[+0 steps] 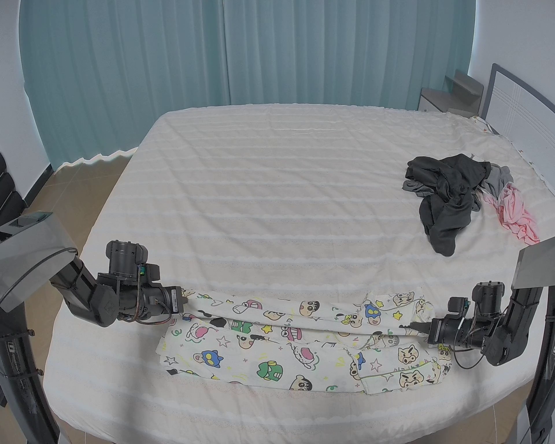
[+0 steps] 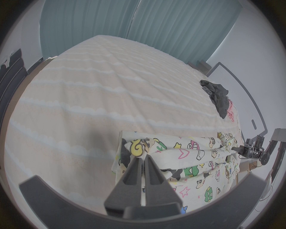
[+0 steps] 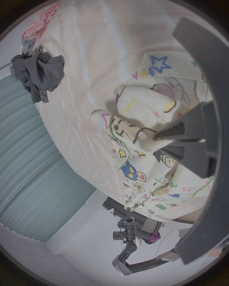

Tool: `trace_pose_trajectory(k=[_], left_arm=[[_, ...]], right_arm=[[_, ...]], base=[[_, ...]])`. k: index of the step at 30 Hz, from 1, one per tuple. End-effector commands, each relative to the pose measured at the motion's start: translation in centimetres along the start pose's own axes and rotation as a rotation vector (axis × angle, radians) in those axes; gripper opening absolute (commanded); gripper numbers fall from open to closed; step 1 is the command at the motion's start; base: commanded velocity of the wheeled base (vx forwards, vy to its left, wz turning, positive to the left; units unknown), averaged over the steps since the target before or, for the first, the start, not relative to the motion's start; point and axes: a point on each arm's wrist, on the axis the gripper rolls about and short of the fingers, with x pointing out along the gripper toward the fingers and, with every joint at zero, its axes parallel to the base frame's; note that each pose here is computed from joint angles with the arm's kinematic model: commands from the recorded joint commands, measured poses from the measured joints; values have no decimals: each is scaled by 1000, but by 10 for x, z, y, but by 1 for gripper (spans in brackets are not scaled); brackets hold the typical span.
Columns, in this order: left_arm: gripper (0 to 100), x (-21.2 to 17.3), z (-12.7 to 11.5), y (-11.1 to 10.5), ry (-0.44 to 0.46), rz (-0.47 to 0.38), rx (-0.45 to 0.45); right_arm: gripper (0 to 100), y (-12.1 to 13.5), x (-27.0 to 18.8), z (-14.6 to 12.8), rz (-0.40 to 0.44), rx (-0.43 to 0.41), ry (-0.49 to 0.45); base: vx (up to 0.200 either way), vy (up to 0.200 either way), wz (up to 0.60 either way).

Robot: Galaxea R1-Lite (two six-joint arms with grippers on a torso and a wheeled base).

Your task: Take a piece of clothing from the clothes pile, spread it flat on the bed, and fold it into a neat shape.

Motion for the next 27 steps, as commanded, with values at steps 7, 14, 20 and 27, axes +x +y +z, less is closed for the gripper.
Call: trace_pose_trajectory(k=[7,14,20,27], left_arm=[[0,1,-11,4,39,10,-14],[0,4,-16,5,46,9,-15],[100,7,-21,6,50,9,-14],[100,5,-26,8,54,18,-24]], right_arm=[[0,-3,-2,-16,-12,17,51],[0,-8,-3,-24,-27,31,72],[100,-11,-5,-25,-36,41,73],[100,-7,-12,-24,-30,28,35]], base=[[0,0,0],[0,0,0],[0,0,0],[0,0,0]])
